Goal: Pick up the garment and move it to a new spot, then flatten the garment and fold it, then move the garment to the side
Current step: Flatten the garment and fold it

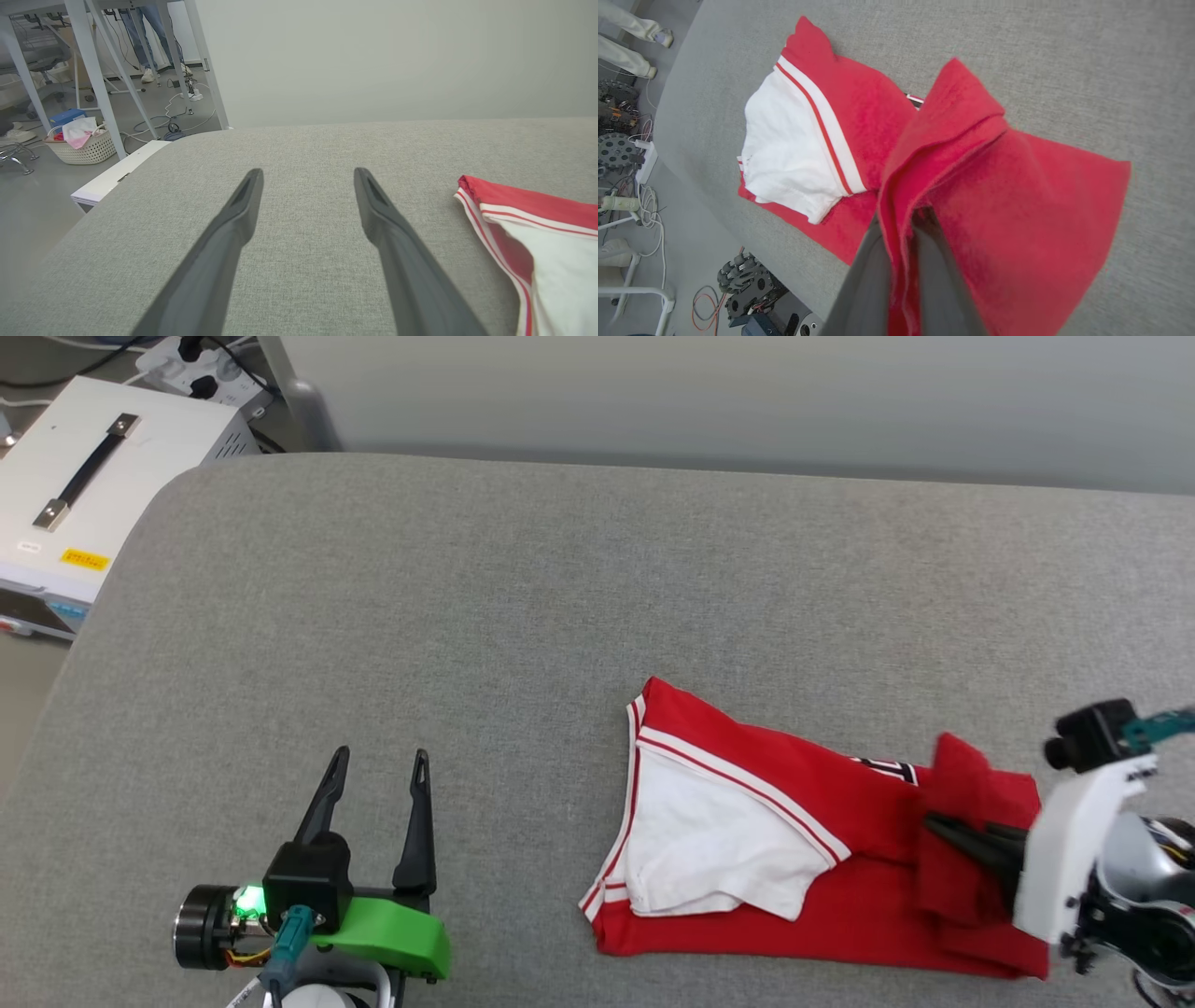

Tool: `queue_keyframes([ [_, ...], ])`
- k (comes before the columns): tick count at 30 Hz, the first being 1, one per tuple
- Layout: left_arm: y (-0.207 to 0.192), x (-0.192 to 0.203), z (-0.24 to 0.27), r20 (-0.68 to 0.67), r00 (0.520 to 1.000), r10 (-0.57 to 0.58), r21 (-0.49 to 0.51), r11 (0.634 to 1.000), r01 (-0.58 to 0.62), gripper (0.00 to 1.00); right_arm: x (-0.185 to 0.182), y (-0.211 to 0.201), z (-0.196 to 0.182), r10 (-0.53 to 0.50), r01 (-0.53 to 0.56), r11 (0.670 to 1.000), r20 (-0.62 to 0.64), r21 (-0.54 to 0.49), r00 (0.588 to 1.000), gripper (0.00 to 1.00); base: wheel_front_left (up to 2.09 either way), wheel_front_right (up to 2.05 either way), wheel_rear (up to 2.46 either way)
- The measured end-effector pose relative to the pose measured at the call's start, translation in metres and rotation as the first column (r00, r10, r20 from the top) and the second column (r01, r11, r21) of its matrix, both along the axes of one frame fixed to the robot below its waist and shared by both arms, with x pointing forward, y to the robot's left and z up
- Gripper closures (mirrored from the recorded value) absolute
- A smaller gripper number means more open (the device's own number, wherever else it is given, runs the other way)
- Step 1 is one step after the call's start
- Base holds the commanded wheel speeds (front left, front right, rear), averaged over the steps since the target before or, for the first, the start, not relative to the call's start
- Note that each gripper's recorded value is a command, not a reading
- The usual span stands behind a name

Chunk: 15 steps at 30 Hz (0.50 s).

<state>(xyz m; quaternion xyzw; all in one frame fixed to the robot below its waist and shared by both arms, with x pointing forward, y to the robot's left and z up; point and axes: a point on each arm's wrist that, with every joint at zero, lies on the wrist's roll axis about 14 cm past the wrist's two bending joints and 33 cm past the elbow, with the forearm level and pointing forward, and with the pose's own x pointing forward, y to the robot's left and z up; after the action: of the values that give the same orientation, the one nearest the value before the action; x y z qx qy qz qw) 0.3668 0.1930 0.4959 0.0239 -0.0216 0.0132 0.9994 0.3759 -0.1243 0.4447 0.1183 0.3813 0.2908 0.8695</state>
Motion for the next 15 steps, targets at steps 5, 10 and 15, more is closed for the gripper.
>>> queue_keyframes([
  [5, 0.002, 0.0, -0.007, -0.021, 1.0, 0.011, -0.003, 1.0, -0.011, 0.0, 0.006, 0.057, 0.001, 0.149, -0.149, 0.989, 0.007, 0.016, 0.989, 1.0, 0.0, 0.0, 0.0],
  [10, 0.003, 0.002, -0.011, -0.034, 0.999, 0.018, -0.009, 1.0, -0.019, 0.0, 0.009, 0.093, -0.002, 0.236, -0.236, 0.972, 0.012, 0.016, 0.972, 1.0, 0.0, 0.0, 0.0],
  [15, 0.002, 0.006, -0.013, -0.04, 0.999, 0.017, -0.011, 1.0, -0.017, 0.0, 0.016, 0.117, -0.01, 0.288, -0.288, 0.958, 0.009, -0.008, 0.958, 1.0, 0.0, 0.0, 0.0],
])
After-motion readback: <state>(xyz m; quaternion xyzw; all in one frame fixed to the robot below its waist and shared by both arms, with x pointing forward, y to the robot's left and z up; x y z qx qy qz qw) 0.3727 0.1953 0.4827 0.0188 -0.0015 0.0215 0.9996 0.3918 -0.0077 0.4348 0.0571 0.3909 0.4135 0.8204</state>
